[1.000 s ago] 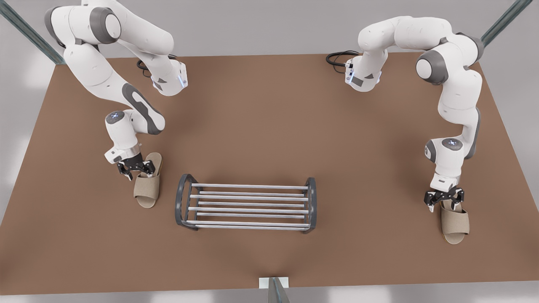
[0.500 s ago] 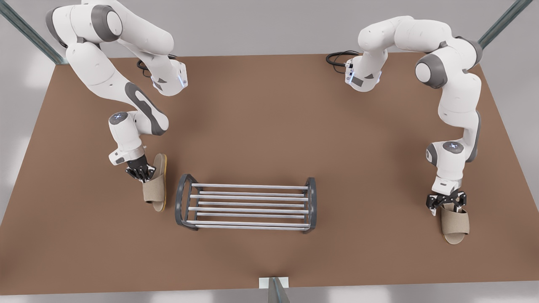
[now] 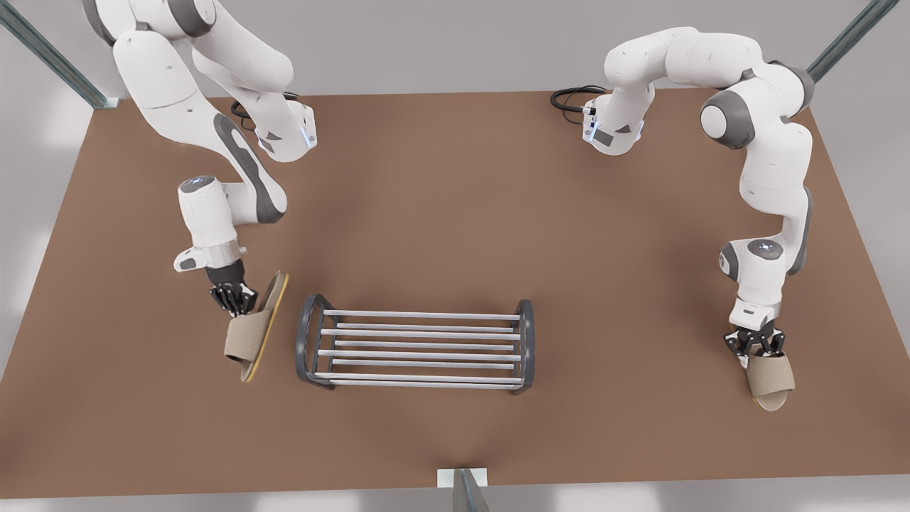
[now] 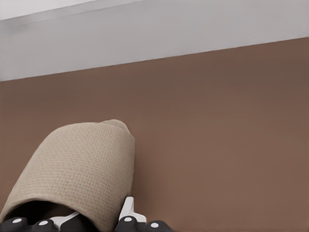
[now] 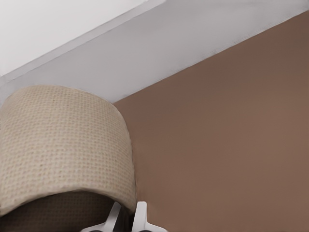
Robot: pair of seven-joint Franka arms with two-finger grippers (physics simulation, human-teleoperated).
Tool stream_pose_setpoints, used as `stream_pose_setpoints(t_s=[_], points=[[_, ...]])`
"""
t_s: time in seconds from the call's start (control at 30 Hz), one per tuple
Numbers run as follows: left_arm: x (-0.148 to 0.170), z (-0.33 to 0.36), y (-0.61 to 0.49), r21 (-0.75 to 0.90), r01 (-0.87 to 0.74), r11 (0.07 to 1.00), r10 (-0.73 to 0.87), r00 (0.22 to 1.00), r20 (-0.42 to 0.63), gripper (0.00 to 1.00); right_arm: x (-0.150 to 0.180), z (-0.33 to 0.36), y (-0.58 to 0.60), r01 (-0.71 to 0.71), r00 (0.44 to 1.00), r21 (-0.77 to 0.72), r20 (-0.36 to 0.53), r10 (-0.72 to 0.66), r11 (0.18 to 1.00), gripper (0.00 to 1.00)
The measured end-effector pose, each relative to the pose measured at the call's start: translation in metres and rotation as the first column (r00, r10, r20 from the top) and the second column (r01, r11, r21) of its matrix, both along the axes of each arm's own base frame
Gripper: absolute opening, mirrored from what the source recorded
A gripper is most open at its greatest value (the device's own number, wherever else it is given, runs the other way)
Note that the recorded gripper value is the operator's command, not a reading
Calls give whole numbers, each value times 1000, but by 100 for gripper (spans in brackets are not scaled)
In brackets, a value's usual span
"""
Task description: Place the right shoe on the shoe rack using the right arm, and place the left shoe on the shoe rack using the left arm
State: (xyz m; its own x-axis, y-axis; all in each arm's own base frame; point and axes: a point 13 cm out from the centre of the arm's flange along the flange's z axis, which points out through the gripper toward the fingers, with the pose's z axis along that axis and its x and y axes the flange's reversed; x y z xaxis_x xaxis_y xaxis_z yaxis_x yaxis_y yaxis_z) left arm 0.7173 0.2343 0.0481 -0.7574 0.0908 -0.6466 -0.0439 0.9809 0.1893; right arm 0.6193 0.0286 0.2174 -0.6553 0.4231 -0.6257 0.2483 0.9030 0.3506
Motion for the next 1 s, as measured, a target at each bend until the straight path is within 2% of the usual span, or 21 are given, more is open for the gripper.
stream_pose_setpoints(t_s=[0.13, 0.27, 0.47, 0.6, 0.8, 1.0], points=[[6, 25, 4, 12, -8, 1000, 8, 1000, 5, 21, 0, 85, 5, 44, 998, 0, 39, -44, 999, 21], [12, 60, 10, 31, -20, 999, 20, 1000, 0, 21, -19, 136, 26, 70, 998, -11, 0, -70, 998, 21], [9, 85, 6, 38, -28, 999, 30, 999, -42, 21, -42, 140, 36, 138, 982, 2, -130, -136, 990, 21], [9, 135, -19, 33, -17, 999, 18, 999, -50, 21, -52, 128, 47, 170, 964, 10, -209, -164, 985, 21], [12, 180, -71, 23, 26, 999, -25, 996, -80, 21, -38, 153, 74, 188, 954, 43, -244, -172, 981, 21], [21, 216, -169, 28, 131, 991, -127, 985, -113, 21, -28, 177, 76, 202, 940, 43, -290, -182, 978, 21]])
